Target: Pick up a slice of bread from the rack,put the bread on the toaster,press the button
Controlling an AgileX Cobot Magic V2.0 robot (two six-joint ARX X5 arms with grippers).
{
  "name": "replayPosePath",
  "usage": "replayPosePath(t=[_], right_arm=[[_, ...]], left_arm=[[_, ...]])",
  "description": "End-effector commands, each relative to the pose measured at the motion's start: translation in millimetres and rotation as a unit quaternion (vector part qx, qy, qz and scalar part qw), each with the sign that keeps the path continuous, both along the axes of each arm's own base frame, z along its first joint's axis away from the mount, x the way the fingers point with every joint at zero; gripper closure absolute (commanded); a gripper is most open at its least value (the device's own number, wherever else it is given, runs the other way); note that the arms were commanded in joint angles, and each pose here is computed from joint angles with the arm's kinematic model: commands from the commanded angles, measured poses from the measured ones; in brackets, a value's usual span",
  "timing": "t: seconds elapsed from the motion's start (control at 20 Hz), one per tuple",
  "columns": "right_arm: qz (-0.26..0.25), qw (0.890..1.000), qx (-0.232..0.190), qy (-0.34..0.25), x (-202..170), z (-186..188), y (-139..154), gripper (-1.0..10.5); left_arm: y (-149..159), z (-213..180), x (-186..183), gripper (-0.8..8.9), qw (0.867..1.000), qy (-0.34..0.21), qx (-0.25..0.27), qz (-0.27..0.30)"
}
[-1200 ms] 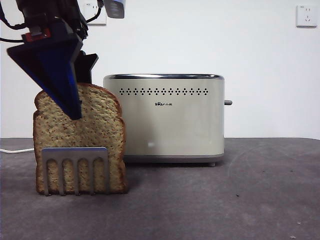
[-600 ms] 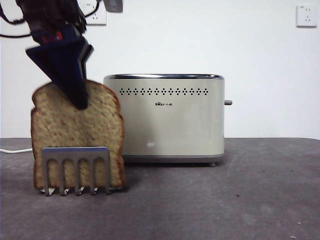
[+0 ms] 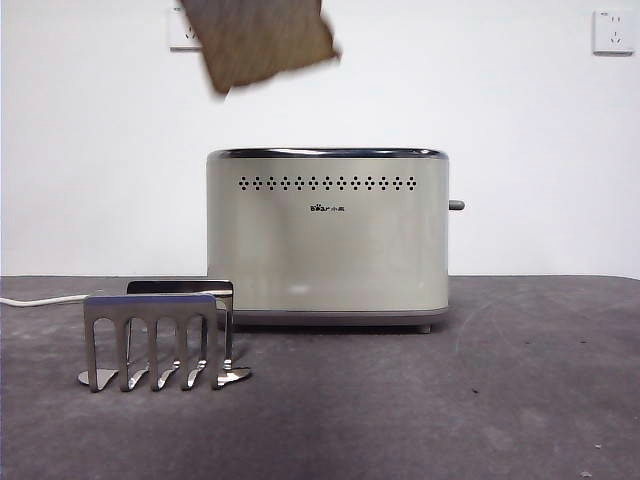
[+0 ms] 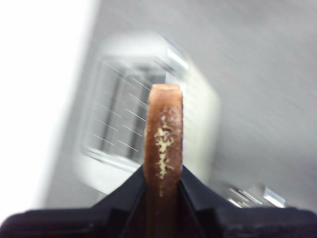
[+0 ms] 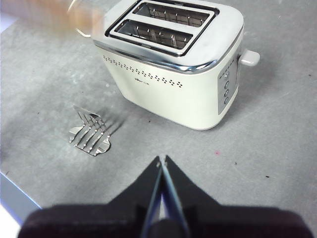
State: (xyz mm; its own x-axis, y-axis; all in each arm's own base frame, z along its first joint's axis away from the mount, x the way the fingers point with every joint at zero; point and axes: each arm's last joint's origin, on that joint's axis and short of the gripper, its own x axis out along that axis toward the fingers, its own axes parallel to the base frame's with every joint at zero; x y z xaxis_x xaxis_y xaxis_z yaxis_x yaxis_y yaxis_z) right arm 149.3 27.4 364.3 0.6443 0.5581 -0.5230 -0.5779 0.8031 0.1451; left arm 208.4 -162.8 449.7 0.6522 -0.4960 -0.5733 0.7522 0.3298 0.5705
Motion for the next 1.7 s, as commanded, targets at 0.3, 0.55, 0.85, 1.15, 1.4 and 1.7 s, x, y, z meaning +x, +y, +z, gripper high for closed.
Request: replayPosePath(t=[0.3,0.55,0.85,1.15,1.4,1.7], right_arm=[[0.027,0.999,0.016,0.010,5.0,-2.1,2.5,9.6],[0.028,0.999,0.016,0.010,4.9,-2.1,2.8,9.6],[0.029,0.999,0.016,0.012,4.8,-2.4,2.9,9.6],[0.029,0.999,0.016,0.013,4.7,-2.4,3.0,9.6],[0.029,0.999,0.016,0.013,5.1,-2.7,3.1,9.6],[0.031,0.999,0.013,0.015,6.8,-3.5,3.2,9.6]], left_arm=[[-23.4,-8.5,30.6,8.23,0.996,-0.071,0.042,-0.037],[-43.7,-30.8,61.0,8.24,0.995,-0.063,0.073,-0.039],[-51.2,-51.2,80.1,8.24,0.993,-0.044,0.101,-0.043],[-57.0,-71.9,92.9,8.24,0.992,-0.008,0.120,-0.048],[-58.5,-83.4,101.6,8.24,0.991,0.015,0.116,-0.057],[-59.3,-84.5,99.2,8.24,0.991,0.027,0.116,-0.053]])
